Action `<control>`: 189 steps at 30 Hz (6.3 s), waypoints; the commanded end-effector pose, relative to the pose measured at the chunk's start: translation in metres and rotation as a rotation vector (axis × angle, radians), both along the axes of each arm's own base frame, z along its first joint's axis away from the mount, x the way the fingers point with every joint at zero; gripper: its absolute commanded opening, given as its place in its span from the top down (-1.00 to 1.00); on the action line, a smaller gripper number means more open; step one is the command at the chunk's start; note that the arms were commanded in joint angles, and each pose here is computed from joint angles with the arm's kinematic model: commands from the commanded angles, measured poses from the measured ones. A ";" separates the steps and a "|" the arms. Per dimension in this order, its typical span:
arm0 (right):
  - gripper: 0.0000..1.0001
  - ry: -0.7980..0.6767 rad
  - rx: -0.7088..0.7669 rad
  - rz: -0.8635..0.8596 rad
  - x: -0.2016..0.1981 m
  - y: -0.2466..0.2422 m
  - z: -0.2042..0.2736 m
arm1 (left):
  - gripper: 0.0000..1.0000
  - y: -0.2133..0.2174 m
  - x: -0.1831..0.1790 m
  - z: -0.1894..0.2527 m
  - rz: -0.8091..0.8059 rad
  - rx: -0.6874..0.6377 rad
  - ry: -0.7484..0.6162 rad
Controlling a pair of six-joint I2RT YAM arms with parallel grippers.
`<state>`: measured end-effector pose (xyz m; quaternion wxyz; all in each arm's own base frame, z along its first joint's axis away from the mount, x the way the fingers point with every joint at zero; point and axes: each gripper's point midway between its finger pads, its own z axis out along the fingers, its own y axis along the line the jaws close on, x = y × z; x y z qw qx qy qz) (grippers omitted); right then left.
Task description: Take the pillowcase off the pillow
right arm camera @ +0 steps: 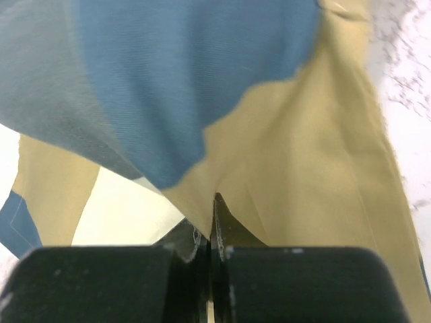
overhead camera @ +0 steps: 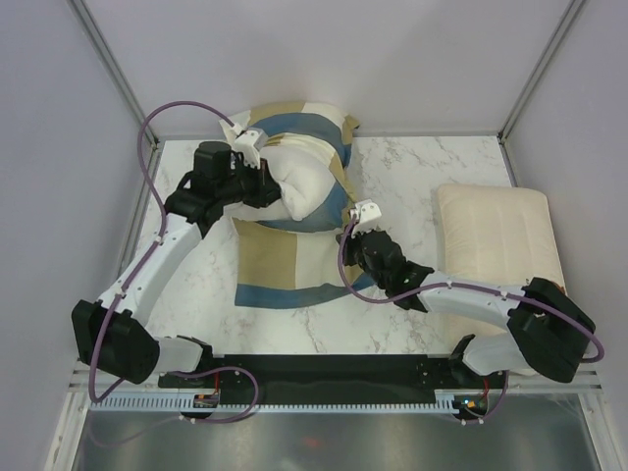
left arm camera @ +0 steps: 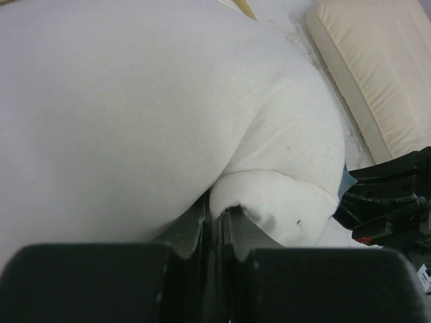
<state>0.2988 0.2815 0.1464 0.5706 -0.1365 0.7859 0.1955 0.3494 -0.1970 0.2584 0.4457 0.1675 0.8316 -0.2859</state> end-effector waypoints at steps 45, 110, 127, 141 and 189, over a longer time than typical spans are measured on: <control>1.00 0.065 -0.011 -0.358 0.058 -0.138 0.085 | 0.95 0.019 -0.075 0.111 -0.061 -0.226 -0.263; -0.96 0.087 0.643 0.117 -0.055 -0.008 0.195 | 0.96 -0.168 -0.009 0.141 0.082 -0.541 -0.048; -0.96 0.051 0.711 0.075 -0.030 0.039 0.198 | 0.95 -0.182 -0.033 0.116 -0.068 -0.468 -0.030; 0.76 0.017 0.733 -0.063 -0.010 0.046 0.197 | 0.60 -0.181 -0.052 0.111 -0.149 -0.384 -0.152; 1.00 0.016 0.532 -0.397 -0.076 -0.136 0.132 | 0.43 -0.109 -0.008 0.003 0.124 -0.058 -0.252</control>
